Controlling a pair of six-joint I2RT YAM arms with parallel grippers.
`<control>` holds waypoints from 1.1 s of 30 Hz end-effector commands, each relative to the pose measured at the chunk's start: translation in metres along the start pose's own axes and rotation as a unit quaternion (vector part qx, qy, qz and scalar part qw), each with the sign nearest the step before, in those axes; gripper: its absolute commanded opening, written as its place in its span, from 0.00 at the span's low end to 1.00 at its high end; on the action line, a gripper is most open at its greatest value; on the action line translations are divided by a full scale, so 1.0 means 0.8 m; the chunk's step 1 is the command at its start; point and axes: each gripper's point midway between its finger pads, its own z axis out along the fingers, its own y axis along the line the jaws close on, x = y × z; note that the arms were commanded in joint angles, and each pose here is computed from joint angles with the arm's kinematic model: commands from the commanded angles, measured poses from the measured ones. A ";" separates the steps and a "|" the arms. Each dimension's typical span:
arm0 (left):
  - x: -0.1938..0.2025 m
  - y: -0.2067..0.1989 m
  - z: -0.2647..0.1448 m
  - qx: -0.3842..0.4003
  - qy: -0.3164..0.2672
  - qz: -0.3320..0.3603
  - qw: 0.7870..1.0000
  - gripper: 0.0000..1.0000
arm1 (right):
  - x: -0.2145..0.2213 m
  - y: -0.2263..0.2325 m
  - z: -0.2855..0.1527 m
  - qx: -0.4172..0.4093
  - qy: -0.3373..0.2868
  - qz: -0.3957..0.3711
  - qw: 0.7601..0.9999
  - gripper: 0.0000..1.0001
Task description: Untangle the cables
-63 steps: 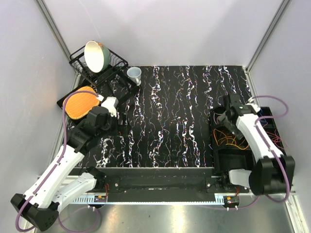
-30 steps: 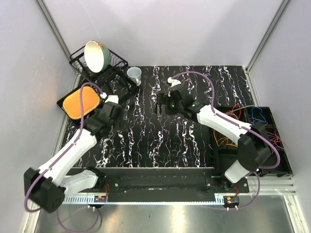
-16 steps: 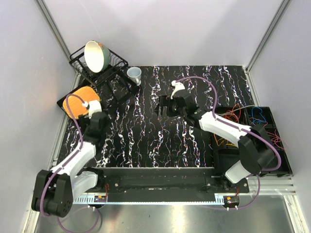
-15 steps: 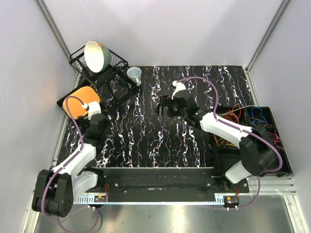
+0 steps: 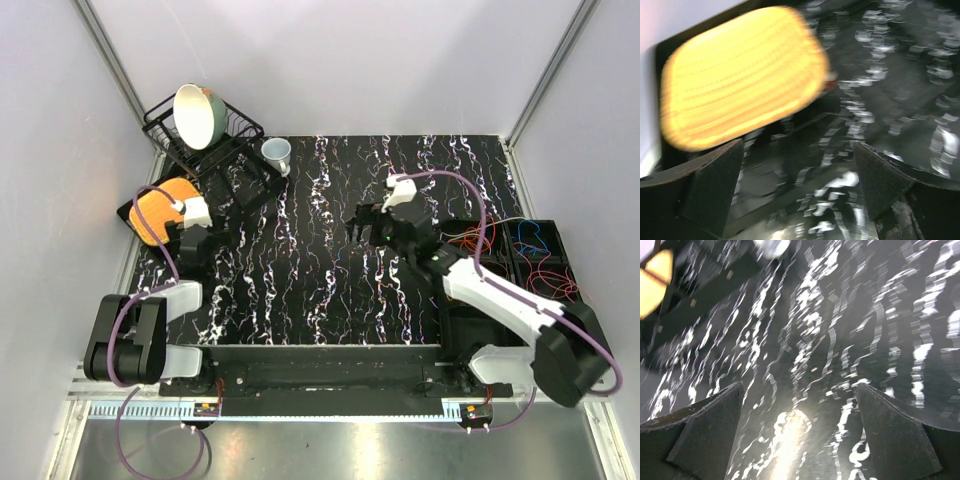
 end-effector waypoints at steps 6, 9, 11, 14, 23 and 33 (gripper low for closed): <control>-0.034 -0.041 -0.015 0.121 -0.117 -0.014 0.986 0.99 | -0.068 -0.076 -0.033 0.107 -0.091 -0.002 0.990 1.00; -0.033 -0.041 -0.015 0.121 -0.114 -0.015 0.986 0.99 | -0.077 -0.098 -0.038 0.133 -0.093 -0.005 0.987 1.00; -0.033 -0.041 -0.014 0.121 -0.112 -0.014 0.986 0.99 | -0.085 -0.114 -0.048 0.150 -0.098 -0.023 0.984 1.00; -0.031 -0.043 -0.014 0.124 -0.108 -0.013 0.986 0.99 | -0.091 -0.152 -0.069 0.204 -0.111 -0.041 0.972 1.00; -0.029 -0.042 -0.013 0.122 -0.105 -0.013 0.987 0.99 | -0.076 -0.255 -0.132 0.348 -0.210 -0.062 0.911 1.00; -0.030 -0.042 -0.013 0.124 -0.106 -0.012 0.987 0.99 | -0.007 -0.321 -0.082 0.376 -0.218 -0.060 0.899 1.00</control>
